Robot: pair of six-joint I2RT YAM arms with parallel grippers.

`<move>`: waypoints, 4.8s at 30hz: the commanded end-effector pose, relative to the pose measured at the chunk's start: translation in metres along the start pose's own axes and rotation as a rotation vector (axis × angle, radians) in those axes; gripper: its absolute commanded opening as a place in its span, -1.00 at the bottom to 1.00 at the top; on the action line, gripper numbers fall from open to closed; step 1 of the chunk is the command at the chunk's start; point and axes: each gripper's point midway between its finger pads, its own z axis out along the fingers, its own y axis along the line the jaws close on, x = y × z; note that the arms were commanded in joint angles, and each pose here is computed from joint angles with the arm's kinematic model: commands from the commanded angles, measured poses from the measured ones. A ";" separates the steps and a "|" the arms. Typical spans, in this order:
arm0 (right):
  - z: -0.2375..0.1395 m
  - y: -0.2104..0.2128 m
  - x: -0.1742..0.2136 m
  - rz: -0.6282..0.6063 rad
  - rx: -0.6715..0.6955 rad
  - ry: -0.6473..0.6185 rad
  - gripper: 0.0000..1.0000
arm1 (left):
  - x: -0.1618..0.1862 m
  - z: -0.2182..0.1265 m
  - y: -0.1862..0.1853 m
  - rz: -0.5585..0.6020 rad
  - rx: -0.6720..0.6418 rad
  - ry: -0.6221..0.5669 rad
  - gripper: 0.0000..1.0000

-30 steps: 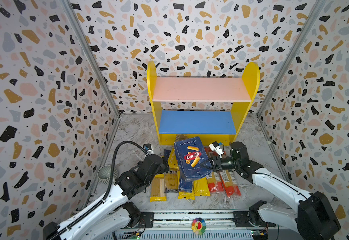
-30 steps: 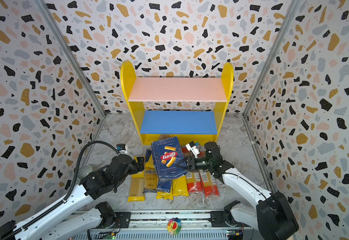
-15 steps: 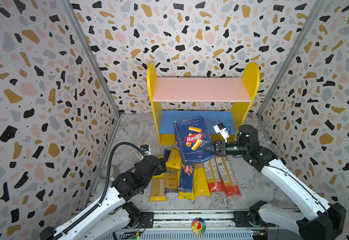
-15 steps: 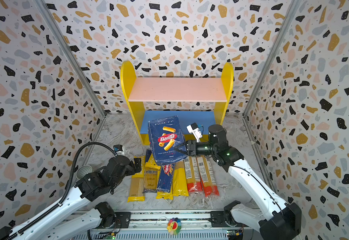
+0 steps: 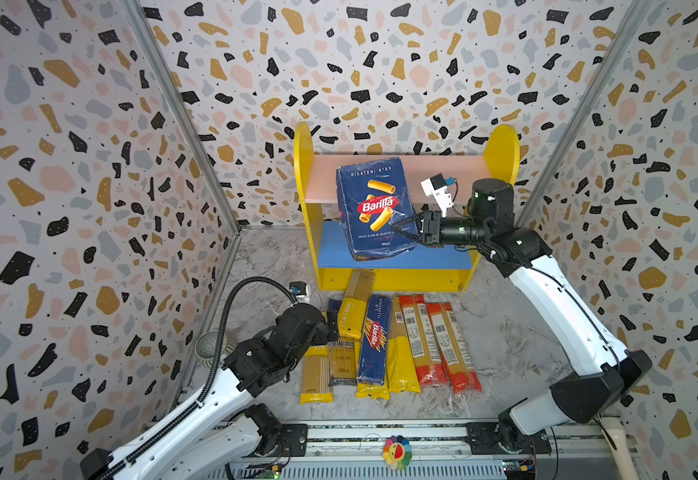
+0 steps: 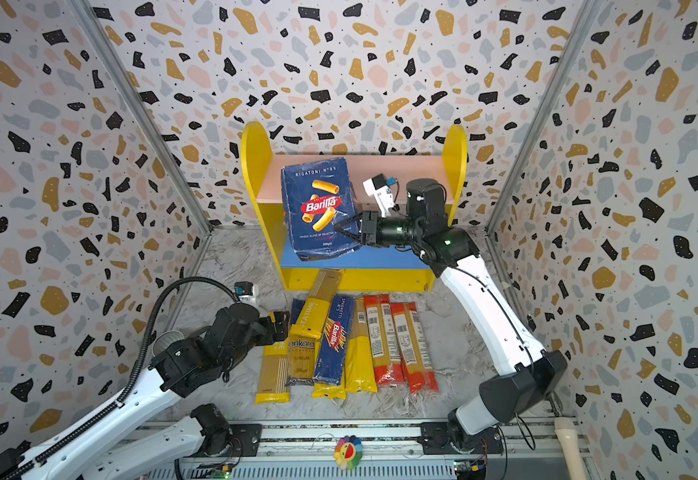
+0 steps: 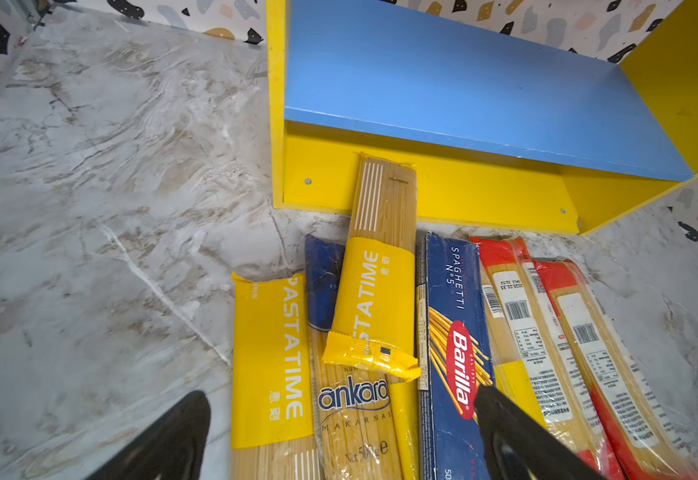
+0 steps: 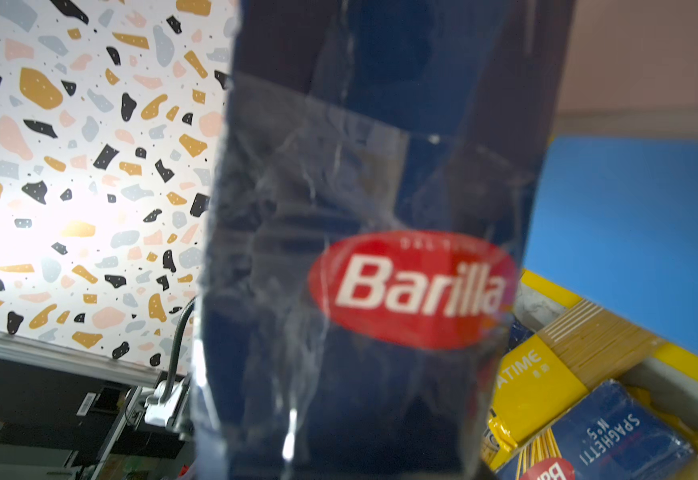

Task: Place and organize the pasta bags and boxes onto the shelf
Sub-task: 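Raise the Rigatoni box with the right gripper onto the pink upper shelf, then open the right gripper and lower it toward the blue Barilla spaghetti box, then grasp the blue spaghetti box with the right gripper while the left holds yellow bags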

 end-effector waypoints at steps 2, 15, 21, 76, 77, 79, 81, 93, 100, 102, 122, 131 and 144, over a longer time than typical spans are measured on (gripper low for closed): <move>-0.027 0.065 -0.072 -0.222 -0.096 -0.178 -0.54 | -0.016 -0.003 -0.016 0.022 0.060 -0.029 0.99; -0.021 0.038 -0.163 -0.171 -0.186 -0.346 -0.52 | -0.024 -0.002 -0.035 0.032 0.125 -0.024 0.99; -0.018 0.024 -0.164 -0.162 -0.138 -0.354 -0.47 | -0.023 0.000 -0.036 0.039 0.131 -0.024 0.99; 0.040 0.018 -0.101 -0.115 -0.015 -0.242 0.99 | -0.029 -0.001 -0.032 0.038 0.104 -0.048 0.99; 0.040 0.015 -0.101 -0.116 -0.006 -0.239 0.98 | -0.034 -0.002 -0.034 0.041 0.105 -0.054 0.99; 0.038 0.014 -0.100 -0.125 0.006 -0.238 0.98 | -0.046 -0.004 -0.040 0.042 0.110 -0.069 0.99; 0.034 0.016 -0.099 -0.138 0.018 -0.240 0.98 | -0.057 -0.006 -0.047 0.039 0.115 -0.082 0.99; 0.011 0.001 -0.062 -0.178 0.141 -0.233 0.56 | -0.095 -0.014 -0.052 0.043 0.066 -0.144 0.99; 0.018 -0.003 -0.026 -0.194 0.156 -0.177 0.24 | -0.103 -0.014 -0.051 0.057 0.031 -0.134 0.99; 0.020 -0.008 -0.008 -0.199 0.193 -0.144 0.42 | -0.095 -0.012 -0.045 0.059 0.015 -0.118 0.99; -0.009 -0.130 0.273 0.061 0.469 0.136 0.61 | 0.049 0.025 -0.009 -0.073 0.090 0.137 0.99; 0.005 -0.129 0.337 0.170 0.353 0.197 0.46 | 0.099 0.031 -0.013 -0.139 0.137 0.191 0.91; 0.046 -0.142 0.380 0.225 0.343 0.307 0.62 | 0.130 0.034 -0.003 -0.126 0.136 0.237 0.90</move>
